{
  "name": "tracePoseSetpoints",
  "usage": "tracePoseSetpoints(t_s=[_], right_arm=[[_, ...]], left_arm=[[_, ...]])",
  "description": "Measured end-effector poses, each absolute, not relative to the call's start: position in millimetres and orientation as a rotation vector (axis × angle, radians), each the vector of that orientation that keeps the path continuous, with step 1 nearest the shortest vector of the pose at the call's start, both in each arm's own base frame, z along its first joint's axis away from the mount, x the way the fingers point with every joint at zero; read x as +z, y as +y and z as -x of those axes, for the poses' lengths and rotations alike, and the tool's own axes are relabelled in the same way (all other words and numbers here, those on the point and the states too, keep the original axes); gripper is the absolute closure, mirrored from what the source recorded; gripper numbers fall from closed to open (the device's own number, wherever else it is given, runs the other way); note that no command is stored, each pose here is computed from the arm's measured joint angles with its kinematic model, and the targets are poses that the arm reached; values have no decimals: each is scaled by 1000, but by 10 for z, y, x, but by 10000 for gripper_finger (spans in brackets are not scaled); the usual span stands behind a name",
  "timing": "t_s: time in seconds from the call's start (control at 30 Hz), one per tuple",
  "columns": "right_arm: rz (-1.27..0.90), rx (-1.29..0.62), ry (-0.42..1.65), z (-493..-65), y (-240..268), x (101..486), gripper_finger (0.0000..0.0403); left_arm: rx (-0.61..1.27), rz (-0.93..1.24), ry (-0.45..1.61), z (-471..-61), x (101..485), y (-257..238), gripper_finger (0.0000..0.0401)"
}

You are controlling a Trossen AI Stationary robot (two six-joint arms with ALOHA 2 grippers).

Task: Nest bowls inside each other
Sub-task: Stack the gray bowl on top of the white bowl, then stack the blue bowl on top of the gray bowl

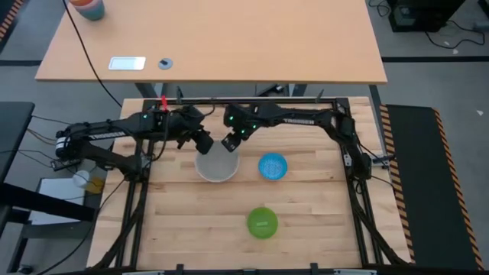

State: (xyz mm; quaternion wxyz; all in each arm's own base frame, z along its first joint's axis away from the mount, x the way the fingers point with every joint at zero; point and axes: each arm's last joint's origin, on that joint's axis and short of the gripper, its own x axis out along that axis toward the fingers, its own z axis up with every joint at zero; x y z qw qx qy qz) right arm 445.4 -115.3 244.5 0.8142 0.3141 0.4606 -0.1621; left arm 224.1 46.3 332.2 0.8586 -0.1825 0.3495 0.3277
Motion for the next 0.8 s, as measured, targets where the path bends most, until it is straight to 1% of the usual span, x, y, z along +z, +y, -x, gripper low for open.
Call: tracePoseSetpoints(t_s=[0.13, 0.27, 0.57, 0.67, 0.8], right_arm=[[-632, -429, 1008, -4355, -1287, 2473, 264], [-611, -464, 1060, -4273, -1333, 2477, 264], [-441, -531, 1396, -3981, -1276, 2289, 264], [-424, -524, 1470, -3913, -1260, 2203, 264], [-429, -529, 1557, -3821, -1235, 2054, 264]], left_arm=[[687, 390, 777, -2280, 3261, 437, 228], [671, 383, 796, -2318, 3229, 389, 228], [609, 374, 862, -2328, 3183, 269, 228], [598, 389, 885, -2316, 3168, 227, 228], [606, 366, 984, -2234, 3120, 170, 228]])
